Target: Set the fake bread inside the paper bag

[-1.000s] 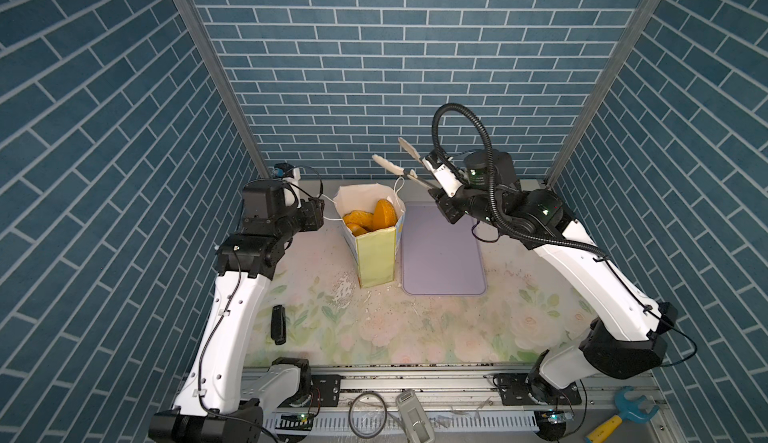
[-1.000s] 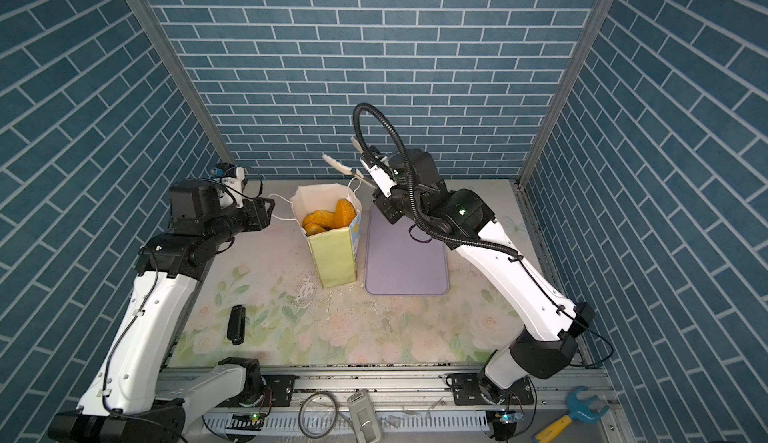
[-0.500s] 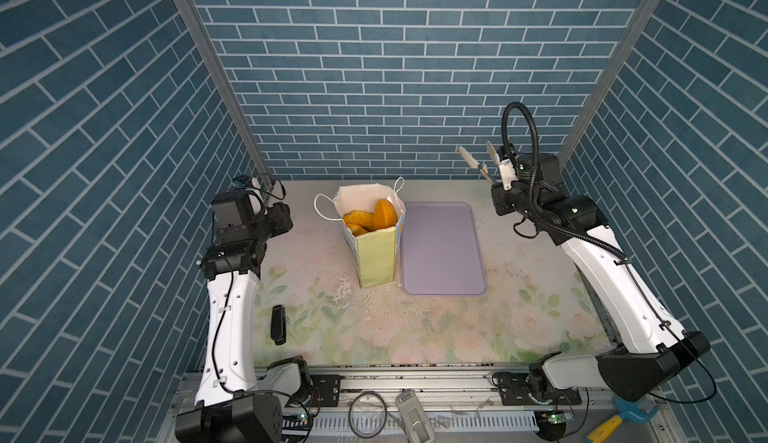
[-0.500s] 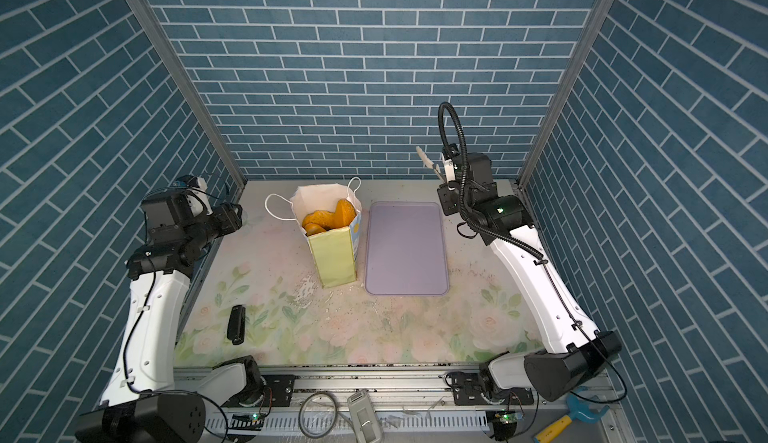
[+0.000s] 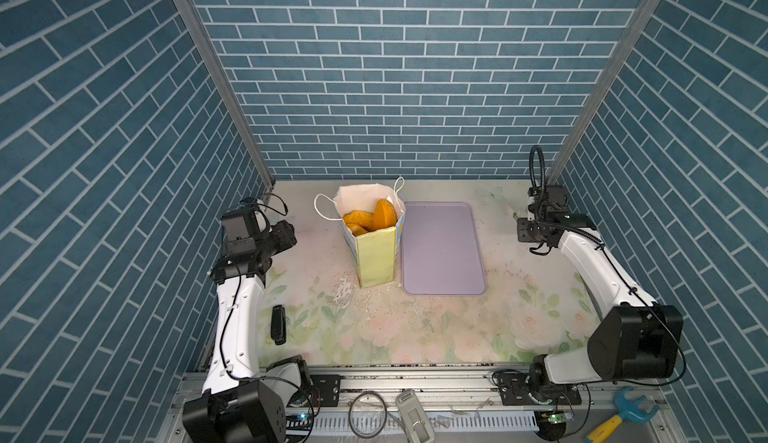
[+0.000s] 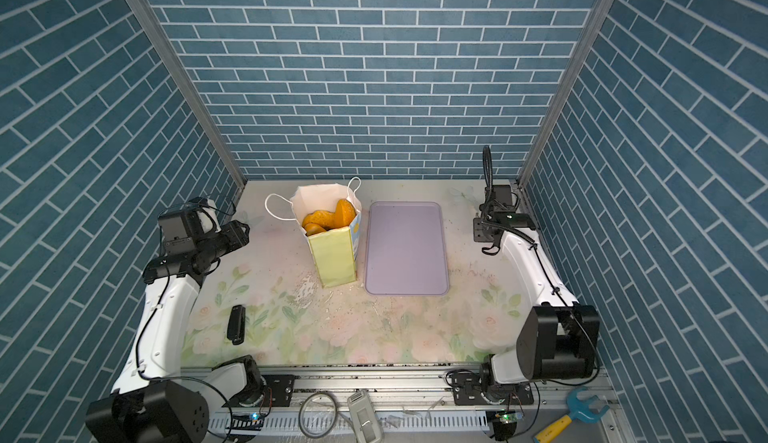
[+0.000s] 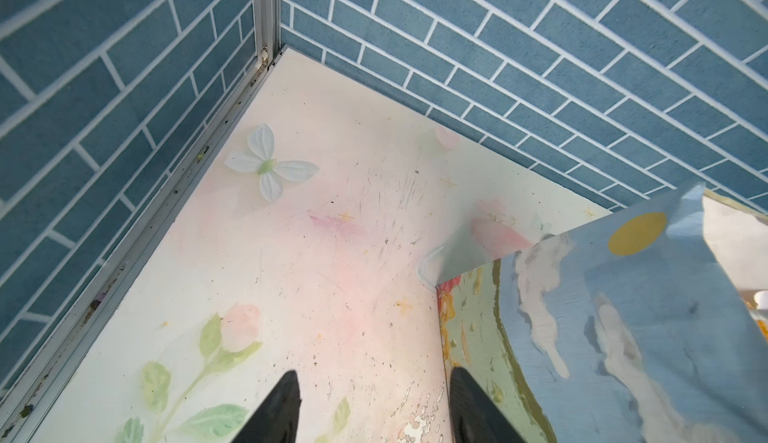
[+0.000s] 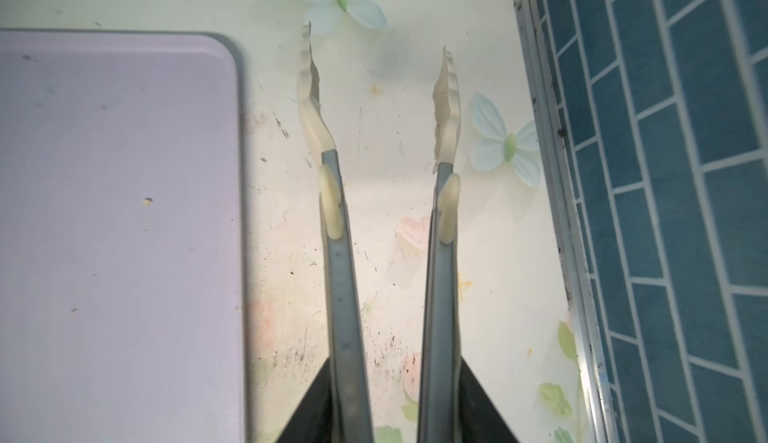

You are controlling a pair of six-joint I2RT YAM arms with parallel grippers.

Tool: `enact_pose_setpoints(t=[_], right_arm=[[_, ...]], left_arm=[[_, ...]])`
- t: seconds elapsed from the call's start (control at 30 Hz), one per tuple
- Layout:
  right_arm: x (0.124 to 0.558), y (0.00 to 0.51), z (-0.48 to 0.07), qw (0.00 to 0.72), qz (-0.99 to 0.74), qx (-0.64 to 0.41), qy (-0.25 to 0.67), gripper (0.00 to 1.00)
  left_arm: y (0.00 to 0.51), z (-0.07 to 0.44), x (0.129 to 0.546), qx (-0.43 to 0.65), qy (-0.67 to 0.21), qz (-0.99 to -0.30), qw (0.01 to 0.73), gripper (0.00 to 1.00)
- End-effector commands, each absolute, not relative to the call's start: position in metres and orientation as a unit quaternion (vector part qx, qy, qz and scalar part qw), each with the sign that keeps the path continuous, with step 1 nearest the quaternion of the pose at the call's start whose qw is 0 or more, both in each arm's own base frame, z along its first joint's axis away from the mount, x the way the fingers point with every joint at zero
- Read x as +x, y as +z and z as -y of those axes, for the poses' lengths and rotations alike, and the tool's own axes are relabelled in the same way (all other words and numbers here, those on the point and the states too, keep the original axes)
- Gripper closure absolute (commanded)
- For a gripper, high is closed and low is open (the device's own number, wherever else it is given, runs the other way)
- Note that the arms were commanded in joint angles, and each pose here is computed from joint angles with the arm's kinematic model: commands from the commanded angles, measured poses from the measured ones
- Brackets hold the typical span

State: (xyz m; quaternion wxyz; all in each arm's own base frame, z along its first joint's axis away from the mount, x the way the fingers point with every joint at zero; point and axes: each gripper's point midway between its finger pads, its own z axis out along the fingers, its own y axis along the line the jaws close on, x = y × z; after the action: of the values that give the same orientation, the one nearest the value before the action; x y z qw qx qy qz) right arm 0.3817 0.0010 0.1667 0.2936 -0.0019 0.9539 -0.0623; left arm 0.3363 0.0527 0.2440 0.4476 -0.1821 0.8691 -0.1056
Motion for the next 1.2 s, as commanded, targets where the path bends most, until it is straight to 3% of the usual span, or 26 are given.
enact_pose_setpoints(t=[0.0, 0.43, 0.77, 0.93, 1.0, 1.17], right_arm=[[0.397, 0.148, -0.005, 0.308, -0.951, 0.013, -0.035, 0.59], [0.366, 0.059, -0.014, 0.219, -0.975, 0.035, -0.002, 0.55], [0.35, 0.044, -0.014, 0.195, -0.98, 0.042, -0.002, 0.44], [0.35, 0.057, -0.011, 0.215, -0.976, 0.038, -0.01, 0.25], [0.352, 0.067, -0.006, 0.23, -0.972, 0.038, -0.023, 0.02], [0.368, 0.11, 0.022, 0.35, -0.93, 0.061, -0.091, 0.01]], left_arm=[[0.241, -0.051, 0.338, -0.183, -0.118, -0.866, 0.45, 0.41], [0.235, -0.046, 0.335, -0.182, -0.128, -0.868, 0.444, 0.41], [0.232, -0.039, 0.339, -0.173, -0.154, -0.863, 0.45, 0.4], [0.229, -0.037, 0.339, -0.17, -0.158, -0.861, 0.452, 0.4], [0.226, -0.037, 0.339, -0.168, -0.158, -0.861, 0.453, 0.4], [0.216, -0.044, 0.345, -0.161, -0.13, -0.853, 0.48, 0.4]])
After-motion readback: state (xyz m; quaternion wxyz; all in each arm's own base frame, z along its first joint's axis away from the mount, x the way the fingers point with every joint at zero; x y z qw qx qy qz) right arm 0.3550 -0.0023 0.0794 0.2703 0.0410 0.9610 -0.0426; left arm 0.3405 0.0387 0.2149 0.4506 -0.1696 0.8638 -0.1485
